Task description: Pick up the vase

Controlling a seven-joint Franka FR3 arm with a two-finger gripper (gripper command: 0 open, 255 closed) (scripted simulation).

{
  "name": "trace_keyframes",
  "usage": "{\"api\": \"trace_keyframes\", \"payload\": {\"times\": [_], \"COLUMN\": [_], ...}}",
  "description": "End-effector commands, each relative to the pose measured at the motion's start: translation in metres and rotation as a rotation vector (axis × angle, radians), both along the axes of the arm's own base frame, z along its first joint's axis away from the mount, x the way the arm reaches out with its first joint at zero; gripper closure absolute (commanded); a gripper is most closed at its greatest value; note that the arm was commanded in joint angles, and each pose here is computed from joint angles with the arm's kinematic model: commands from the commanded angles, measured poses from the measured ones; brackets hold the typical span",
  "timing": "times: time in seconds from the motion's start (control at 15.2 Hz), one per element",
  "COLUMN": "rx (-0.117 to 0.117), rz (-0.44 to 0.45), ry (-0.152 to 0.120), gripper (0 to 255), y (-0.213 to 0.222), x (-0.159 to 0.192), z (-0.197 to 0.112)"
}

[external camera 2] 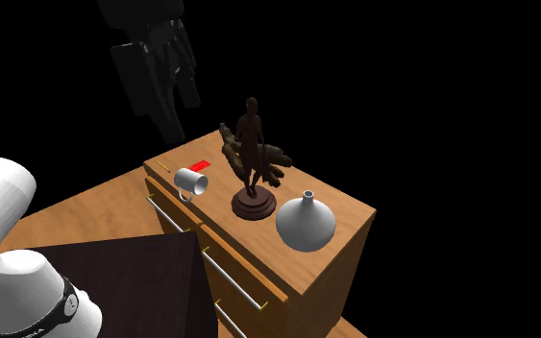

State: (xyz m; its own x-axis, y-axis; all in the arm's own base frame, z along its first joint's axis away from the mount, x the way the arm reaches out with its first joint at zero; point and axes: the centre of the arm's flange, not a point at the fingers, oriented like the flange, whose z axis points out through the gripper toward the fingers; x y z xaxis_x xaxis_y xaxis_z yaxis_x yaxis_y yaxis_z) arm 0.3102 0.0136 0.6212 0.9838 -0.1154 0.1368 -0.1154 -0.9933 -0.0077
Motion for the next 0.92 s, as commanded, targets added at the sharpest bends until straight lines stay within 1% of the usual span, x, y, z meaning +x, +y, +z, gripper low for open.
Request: {"api": "trace_keyframes", "payload": {"times": [0.0, 0.86], "rx": [0.000, -0.003], "rz": [0.000, -0.041], "ry": [0.000, 0.041], "gripper": [0, 0], "y": [0.000, 0.089], "x": [0.000, 0.098], "z": [0.000, -0.115]}}
